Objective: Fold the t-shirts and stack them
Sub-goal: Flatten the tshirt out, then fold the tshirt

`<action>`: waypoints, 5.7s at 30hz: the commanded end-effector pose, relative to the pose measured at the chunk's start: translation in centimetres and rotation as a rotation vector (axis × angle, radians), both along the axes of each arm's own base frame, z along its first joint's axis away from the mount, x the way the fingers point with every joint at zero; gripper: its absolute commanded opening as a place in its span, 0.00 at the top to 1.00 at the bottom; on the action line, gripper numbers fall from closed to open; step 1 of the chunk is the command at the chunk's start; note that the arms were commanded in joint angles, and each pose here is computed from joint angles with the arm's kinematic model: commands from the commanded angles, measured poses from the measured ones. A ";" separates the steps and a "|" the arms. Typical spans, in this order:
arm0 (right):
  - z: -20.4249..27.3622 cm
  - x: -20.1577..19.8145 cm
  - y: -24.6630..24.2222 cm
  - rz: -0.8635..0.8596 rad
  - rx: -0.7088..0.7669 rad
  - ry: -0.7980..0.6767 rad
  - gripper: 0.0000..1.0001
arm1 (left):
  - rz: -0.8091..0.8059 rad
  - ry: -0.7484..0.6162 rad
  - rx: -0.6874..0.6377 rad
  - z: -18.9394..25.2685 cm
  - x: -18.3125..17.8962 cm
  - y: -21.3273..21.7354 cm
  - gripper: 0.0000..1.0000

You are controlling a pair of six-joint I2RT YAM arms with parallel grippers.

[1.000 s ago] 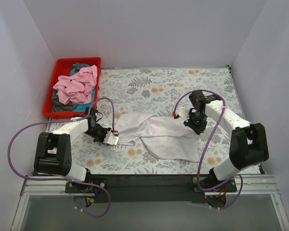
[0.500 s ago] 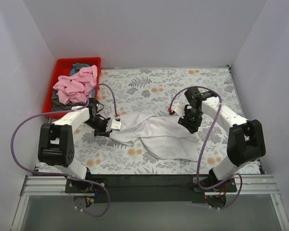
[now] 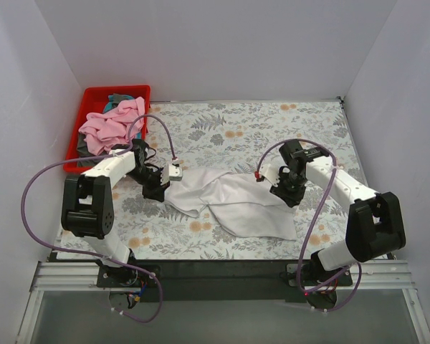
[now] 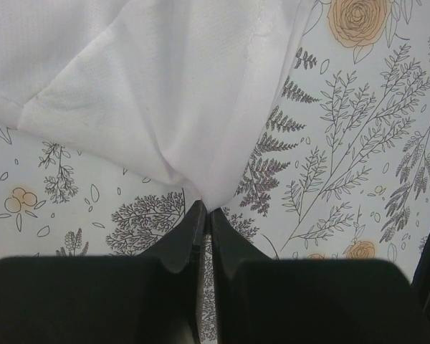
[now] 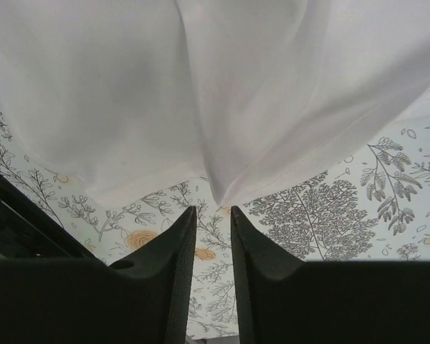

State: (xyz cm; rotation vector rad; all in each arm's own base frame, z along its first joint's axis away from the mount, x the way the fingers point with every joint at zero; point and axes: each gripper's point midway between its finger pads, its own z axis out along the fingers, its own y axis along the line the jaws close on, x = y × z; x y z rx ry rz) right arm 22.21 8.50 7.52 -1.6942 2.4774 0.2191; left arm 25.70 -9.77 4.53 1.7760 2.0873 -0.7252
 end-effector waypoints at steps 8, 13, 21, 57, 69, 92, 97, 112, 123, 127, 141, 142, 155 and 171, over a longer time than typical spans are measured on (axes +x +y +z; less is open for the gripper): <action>-1.6 0.8 -0.1 0.000 -0.005 -0.042 0.62 | 0.028 -0.008 -0.003 0.8 0.6 0.0 1.00; -2.6 0.7 -0.4 0.003 -0.024 -0.024 0.62 | 0.039 0.007 -0.005 0.8 0.6 -0.1 1.00; -3.6 -0.4 -1.0 0.011 -0.041 -0.007 0.64 | 0.043 0.013 0.002 0.5 0.7 -0.1 1.00; 40.2 19.6 -7.4 -0.334 -0.080 -1.347 0.99 | 1.020 -0.770 -0.608 41.7 20.6 1.5 1.00; 49.0 17.3 -10.1 -0.432 -0.147 -1.664 0.99 | 0.942 -0.932 -0.682 47.7 15.8 -1.5 1.00; 57.2 -7.1 -11.3 -0.372 0.294 -2.032 0.99 | 0.781 -1.172 -1.000 56.5 -9.4 1.5 1.00; 56.3 -8.5 -10.7 -0.314 0.312 -2.014 0.99 | 0.840 -1.226 -0.937 57.1 -9.9 3.1 1.00; 32.5 6.0 -5.1 -0.057 0.165 -1.498 0.99 | 0.870 -0.749 -0.595 34.1 2.7 -0.7 1.00; 13.5 15.6 -3.0 0.018 0.066 -1.138 0.99 | 0.942 -0.511 -0.354 16.9 15.2 -2.2 1.00; 10.1 19.2 -3.1 0.006 0.060 -1.058 0.99 | 0.963 -0.460 -0.261 12.4 21.2 -2.6 1.00; 6.1 28.4 -5.8 -0.067 0.030 -0.963 0.99 | 0.981 -0.441 -0.159 7.2 29.5 -3.1 1.00; 6.1 28.4 -5.7 -0.063 0.036 -0.961 0.99 | 0.974 -0.430 -0.171 7.6 29.1 -3.3 1.00; 6.0 25.0 -6.3 -0.035 0.075 -0.903 0.99 | 0.928 -0.183 -0.148 9.2 17.7 -4.8 1.00; 3.9 20.7 -7.0 0.067 0.056 -0.786 0.99 | 0.783 0.102 -0.021 9.3 2.4 -7.0 1.00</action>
